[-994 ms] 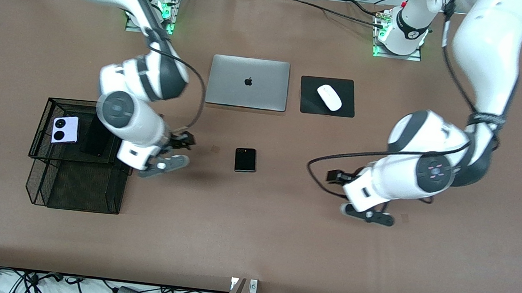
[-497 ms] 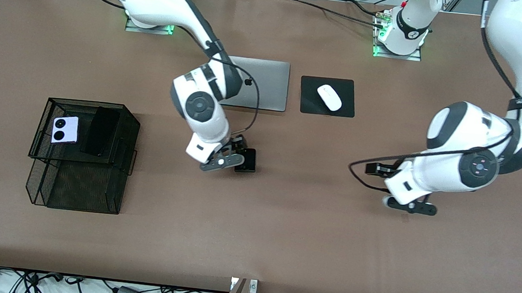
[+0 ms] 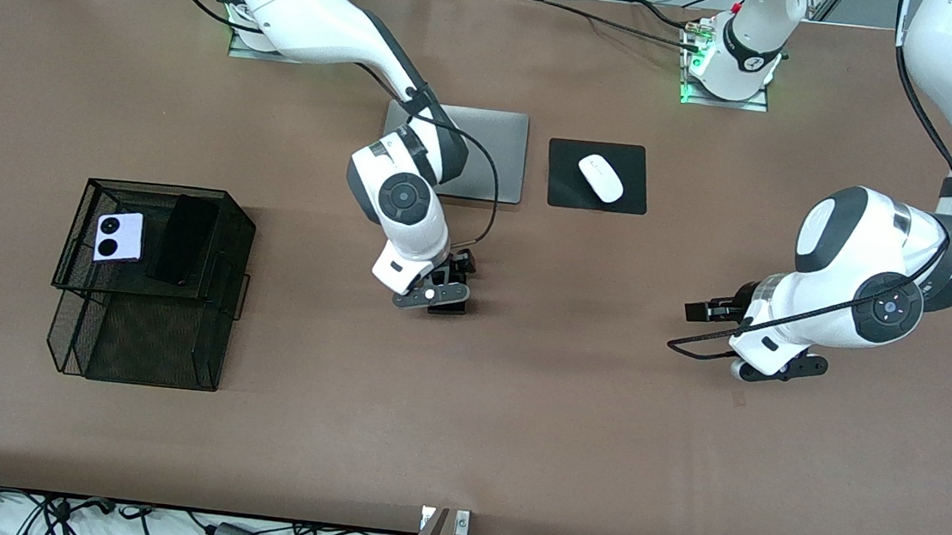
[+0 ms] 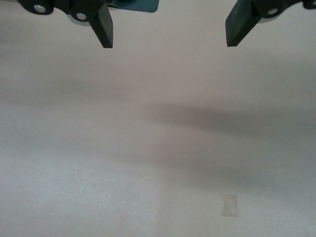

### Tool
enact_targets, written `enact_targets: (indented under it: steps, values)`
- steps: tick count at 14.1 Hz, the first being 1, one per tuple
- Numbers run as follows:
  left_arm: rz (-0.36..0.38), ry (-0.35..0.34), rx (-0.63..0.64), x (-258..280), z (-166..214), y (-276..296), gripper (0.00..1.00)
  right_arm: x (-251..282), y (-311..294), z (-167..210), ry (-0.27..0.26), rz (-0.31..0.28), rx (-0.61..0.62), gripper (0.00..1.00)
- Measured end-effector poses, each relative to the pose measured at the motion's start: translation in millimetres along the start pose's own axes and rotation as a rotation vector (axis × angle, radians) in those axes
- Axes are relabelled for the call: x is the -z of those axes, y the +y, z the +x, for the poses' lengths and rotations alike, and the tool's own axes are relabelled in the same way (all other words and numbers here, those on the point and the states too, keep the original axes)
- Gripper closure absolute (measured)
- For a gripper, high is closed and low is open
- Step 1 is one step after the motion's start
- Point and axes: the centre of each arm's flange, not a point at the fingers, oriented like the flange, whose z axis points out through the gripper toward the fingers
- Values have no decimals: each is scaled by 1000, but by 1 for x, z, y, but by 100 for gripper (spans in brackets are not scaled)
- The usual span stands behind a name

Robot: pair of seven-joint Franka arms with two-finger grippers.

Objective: Place phones with both arms

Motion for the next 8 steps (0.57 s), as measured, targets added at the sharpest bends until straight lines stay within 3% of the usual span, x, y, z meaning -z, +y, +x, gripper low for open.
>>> enact_targets:
  steps: [8]
  values:
    - [-27, 12, -18, 9, 21, -48, 0, -21, -15, -1, 7, 4, -20, 0]
